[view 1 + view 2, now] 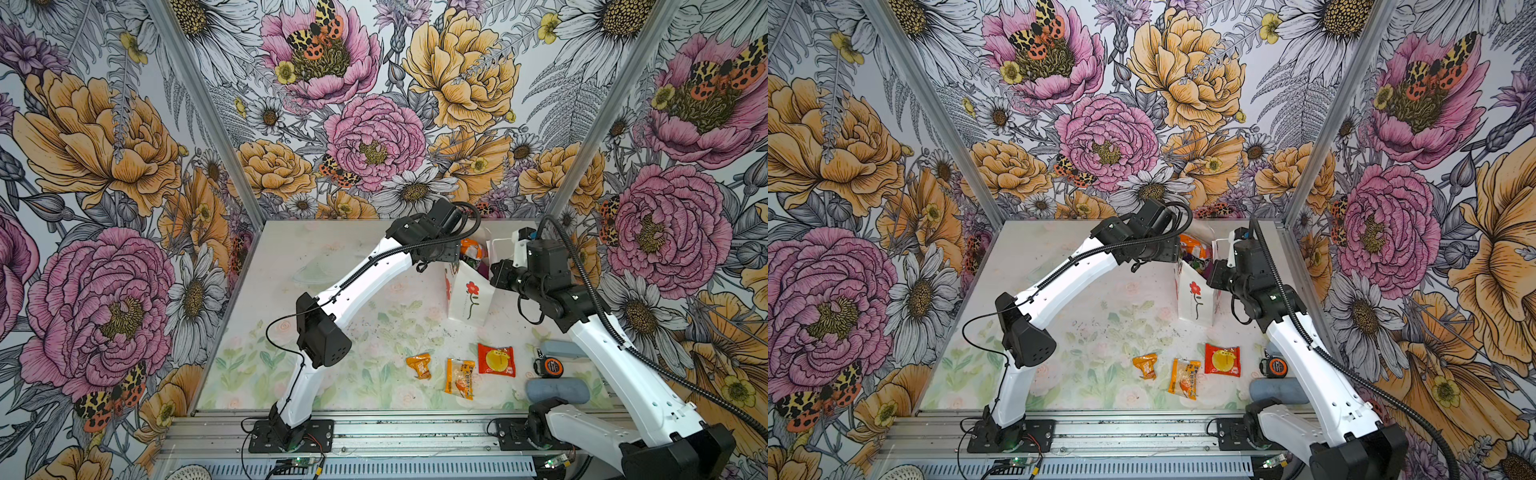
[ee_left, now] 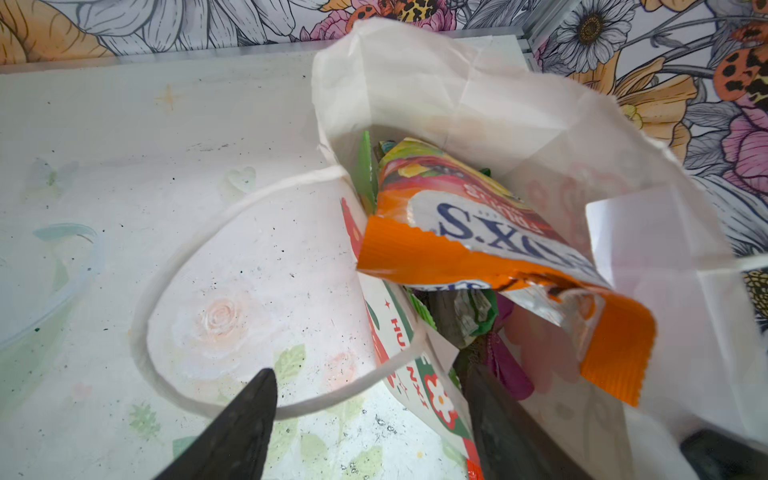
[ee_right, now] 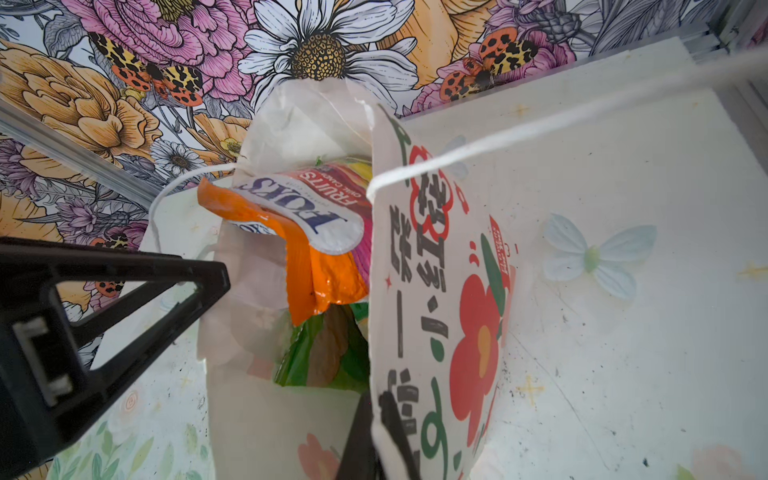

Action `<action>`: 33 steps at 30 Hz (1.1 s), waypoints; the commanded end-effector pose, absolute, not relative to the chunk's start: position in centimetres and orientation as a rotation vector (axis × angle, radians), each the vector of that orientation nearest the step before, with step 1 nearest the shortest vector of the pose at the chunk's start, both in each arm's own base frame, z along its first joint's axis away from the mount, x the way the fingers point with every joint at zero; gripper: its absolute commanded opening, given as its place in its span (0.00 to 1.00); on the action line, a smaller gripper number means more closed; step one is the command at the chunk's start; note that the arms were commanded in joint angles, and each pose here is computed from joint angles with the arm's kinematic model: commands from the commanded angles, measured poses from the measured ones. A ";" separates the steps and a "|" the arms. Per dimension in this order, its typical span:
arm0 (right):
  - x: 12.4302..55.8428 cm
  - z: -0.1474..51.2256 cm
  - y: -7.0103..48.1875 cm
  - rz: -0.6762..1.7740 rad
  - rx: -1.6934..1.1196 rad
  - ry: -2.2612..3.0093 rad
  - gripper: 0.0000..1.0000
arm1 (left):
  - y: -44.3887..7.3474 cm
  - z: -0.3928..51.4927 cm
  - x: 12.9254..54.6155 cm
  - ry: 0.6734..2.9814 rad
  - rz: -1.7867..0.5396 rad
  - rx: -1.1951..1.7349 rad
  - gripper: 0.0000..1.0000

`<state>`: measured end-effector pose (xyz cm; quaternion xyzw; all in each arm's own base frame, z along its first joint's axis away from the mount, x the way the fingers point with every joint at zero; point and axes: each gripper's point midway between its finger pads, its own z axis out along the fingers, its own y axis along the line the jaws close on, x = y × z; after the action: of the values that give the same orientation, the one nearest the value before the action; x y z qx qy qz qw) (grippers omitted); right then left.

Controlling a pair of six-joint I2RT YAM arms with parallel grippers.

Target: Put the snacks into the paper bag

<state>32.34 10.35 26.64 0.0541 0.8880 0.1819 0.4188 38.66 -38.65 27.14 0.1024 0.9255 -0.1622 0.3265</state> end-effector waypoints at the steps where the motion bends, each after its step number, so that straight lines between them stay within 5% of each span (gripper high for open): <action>1: 32.5 29.3 11.3 0.470 0.074 2.149 0.00 | -39.1 28.5 37.8 2.426 -0.496 0.271 0.74; 10: 31.8 30.0 11.7 0.445 0.023 2.122 0.00 | -38.8 26.6 39.4 2.468 -0.500 0.233 0.65; 20: 31.6 30.5 13.1 0.425 -0.061 2.099 0.00 | -38.7 25.5 41.3 2.491 -0.535 0.204 0.44; 33: 33.6 31.0 12.9 0.356 0.020 2.099 0.00 | -39.7 27.5 41.6 2.435 -0.591 0.231 0.02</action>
<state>32.29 12.78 27.20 -0.0097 0.8890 0.1387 0.4363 41.49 -39.56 26.06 0.0822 0.9278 -0.2174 0.2917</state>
